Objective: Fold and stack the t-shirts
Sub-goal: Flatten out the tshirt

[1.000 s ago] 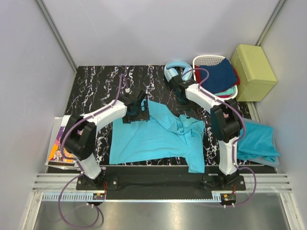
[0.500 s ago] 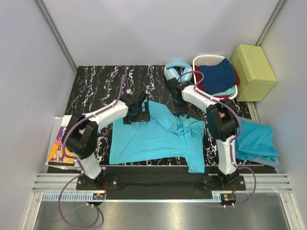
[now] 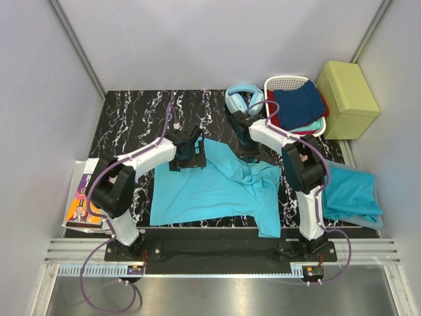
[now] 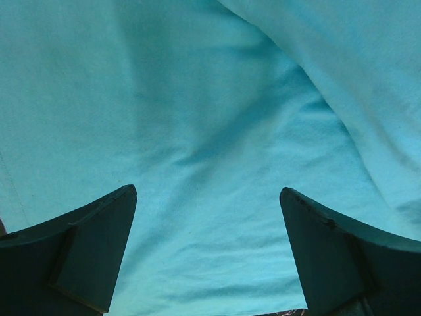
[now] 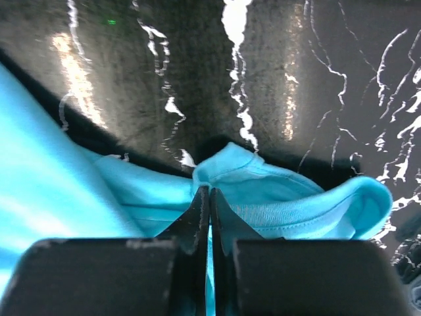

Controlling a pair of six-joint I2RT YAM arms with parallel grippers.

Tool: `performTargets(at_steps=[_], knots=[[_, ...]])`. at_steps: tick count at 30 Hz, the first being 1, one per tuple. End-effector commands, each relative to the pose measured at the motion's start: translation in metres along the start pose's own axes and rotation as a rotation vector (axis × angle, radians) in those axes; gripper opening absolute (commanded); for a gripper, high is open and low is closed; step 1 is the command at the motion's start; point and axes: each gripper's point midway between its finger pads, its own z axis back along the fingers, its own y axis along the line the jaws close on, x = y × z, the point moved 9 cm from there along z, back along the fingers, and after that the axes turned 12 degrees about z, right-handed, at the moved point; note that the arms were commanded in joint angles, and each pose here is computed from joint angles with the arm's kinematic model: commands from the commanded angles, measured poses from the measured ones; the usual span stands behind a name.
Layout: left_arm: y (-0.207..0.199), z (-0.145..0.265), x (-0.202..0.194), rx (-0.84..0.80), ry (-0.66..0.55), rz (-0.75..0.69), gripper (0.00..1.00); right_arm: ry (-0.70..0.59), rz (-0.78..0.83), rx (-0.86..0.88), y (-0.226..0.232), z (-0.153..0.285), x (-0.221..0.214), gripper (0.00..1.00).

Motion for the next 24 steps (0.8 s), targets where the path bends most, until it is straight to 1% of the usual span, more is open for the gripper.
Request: performTargets(at_steps=[1,5,12,18,24], knots=[[-0.010,0.001,0.003,-0.044,-0.012,0.010,0.96,-0.045,-0.024,-0.041,-0.010,0.015,0.001,0.00],[-0.012,0.003,0.004,-0.048,-0.021,0.011,0.96,-0.076,-0.040,-0.083,-0.018,0.024,0.000,0.00],[-0.015,0.006,0.007,-0.058,-0.028,0.013,0.96,-0.206,-0.094,-0.167,-0.045,0.075,-0.003,0.00],[-0.021,0.001,0.002,-0.057,-0.011,-0.001,0.96,-0.201,-0.115,-0.219,-0.061,0.090,-0.019,0.00],[-0.023,0.001,0.002,-0.060,-0.009,-0.011,0.96,-0.159,-0.151,-0.268,-0.077,0.095,-0.044,0.00]])
